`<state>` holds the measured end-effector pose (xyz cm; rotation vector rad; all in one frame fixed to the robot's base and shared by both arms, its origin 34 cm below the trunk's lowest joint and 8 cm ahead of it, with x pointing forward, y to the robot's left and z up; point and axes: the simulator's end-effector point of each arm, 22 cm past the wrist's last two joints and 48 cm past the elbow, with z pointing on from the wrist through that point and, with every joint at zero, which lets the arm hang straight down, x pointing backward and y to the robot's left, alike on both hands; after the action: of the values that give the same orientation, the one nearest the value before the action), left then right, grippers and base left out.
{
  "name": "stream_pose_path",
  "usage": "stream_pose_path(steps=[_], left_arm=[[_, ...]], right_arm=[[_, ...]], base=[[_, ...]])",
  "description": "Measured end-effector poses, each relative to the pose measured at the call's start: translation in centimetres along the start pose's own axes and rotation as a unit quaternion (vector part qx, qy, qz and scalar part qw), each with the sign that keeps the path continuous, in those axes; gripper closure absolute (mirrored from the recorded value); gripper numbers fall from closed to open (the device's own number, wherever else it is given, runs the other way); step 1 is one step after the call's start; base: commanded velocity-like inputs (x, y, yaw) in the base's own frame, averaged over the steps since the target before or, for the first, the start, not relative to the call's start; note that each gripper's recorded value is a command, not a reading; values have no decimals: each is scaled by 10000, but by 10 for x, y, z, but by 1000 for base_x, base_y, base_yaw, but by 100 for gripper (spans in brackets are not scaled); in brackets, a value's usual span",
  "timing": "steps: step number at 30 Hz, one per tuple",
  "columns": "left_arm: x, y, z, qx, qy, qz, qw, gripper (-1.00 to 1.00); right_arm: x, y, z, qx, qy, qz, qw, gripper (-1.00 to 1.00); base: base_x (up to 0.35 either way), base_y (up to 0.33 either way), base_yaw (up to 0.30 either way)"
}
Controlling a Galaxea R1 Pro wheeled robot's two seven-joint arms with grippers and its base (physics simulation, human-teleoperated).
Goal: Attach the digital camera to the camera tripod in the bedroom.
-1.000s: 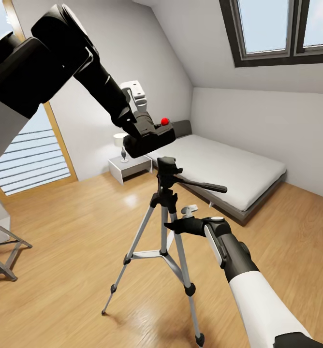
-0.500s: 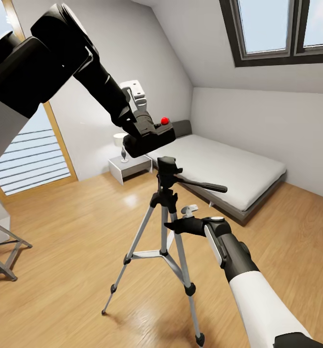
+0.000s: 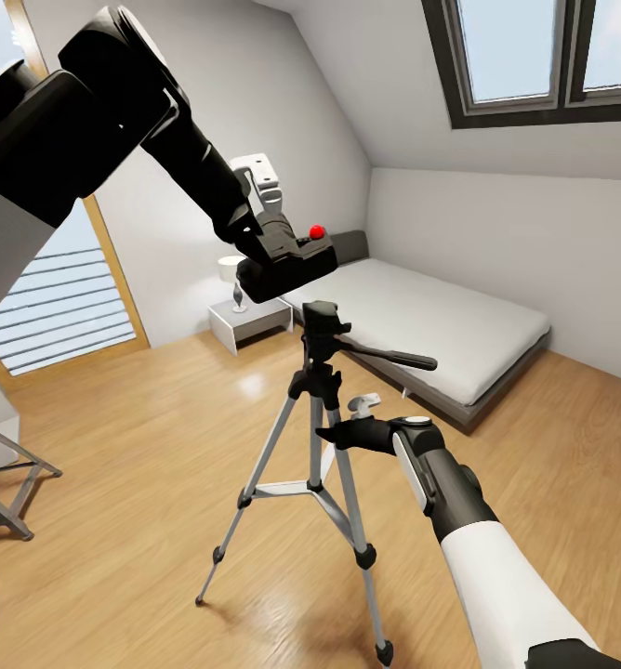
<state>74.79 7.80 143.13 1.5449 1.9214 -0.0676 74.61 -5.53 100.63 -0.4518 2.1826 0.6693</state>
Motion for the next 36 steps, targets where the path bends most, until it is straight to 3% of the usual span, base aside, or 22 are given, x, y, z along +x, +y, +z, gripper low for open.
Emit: stream_pose_path(steps=[10, 26, 36], left_arm=[[-4, -3, 2, -19, 8, 84, 10000, 100], [-32, -18, 10, -234, 21, 630, 9977, 100], [-40, -25, 15, -199, 33, 722, 9972, 100]], right_arm=[[0, 0, 0, 1, -2, -2, 10000, 100], [0, -1, 0, 1, -4, 3, 10000, 100], [0, -1, 0, 1, -1, 4, 10000, 100]], base=[[0, 0, 0], [0, 0, 0], [0, 0, 0]])
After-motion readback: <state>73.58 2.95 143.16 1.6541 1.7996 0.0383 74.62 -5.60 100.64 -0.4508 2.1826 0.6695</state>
